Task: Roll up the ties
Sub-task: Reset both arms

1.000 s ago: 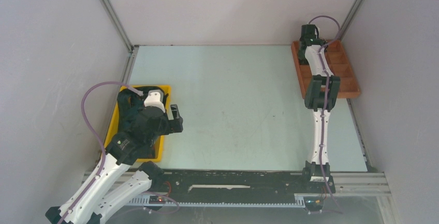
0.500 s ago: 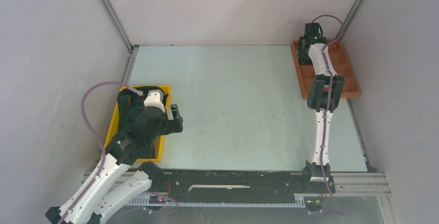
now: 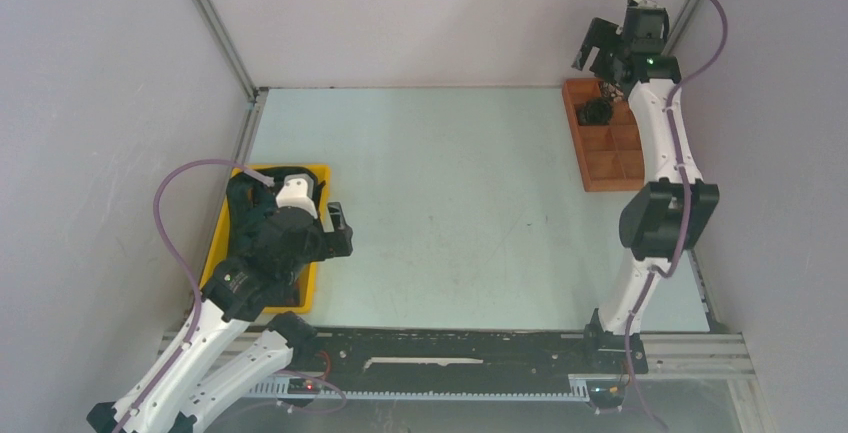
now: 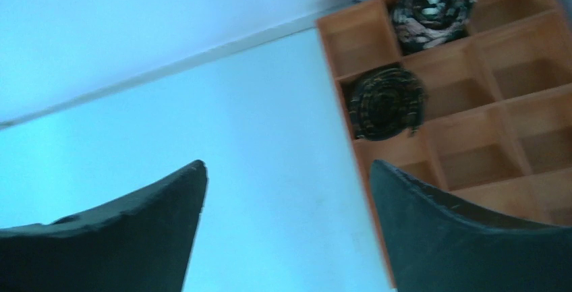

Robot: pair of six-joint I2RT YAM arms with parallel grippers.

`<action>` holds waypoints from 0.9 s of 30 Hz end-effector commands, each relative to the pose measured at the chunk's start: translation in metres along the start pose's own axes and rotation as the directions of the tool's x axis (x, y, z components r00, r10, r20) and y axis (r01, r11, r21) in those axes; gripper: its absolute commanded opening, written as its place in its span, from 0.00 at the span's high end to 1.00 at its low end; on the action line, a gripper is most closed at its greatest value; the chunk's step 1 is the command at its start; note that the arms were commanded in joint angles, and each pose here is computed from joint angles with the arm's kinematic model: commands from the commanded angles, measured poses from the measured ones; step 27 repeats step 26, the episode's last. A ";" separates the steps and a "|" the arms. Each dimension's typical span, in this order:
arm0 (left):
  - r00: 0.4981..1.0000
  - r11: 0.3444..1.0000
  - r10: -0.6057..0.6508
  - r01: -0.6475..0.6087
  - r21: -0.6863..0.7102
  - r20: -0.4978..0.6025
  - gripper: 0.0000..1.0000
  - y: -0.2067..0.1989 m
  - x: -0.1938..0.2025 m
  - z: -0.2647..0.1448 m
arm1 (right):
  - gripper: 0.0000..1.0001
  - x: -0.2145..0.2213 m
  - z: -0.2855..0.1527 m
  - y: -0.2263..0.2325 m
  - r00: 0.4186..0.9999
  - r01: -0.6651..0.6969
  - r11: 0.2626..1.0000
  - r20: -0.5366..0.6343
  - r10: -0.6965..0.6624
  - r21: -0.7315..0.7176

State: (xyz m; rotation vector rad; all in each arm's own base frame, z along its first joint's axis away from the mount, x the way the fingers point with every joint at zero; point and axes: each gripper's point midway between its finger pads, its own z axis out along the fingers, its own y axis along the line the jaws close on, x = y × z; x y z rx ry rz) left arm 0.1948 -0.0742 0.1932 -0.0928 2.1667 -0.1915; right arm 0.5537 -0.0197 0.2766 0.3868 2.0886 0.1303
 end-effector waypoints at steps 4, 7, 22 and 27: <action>0.999 1.000 -0.013 0.014 -0.007 0.039 0.00 0.002 -0.007 0.001 | 0.00 -0.003 -0.073 0.056 0.989 -0.126 0.900 0.022 0.149 -0.417; 0.999 1.000 -0.012 0.013 -0.014 0.039 0.00 0.003 -0.006 0.001 | 0.00 0.012 -0.102 0.064 0.982 -0.162 0.837 -0.004 0.187 -0.522; 0.999 0.999 -0.011 0.012 -0.046 0.036 0.00 0.008 -0.006 0.003 | 0.00 0.106 -0.158 0.064 0.977 -0.215 0.777 -0.136 0.167 -0.592; 0.999 0.999 -0.015 0.017 -0.047 0.041 0.00 0.008 -0.006 0.002 | 0.00 0.121 -0.159 0.063 0.967 -0.247 0.781 -0.196 0.162 -0.574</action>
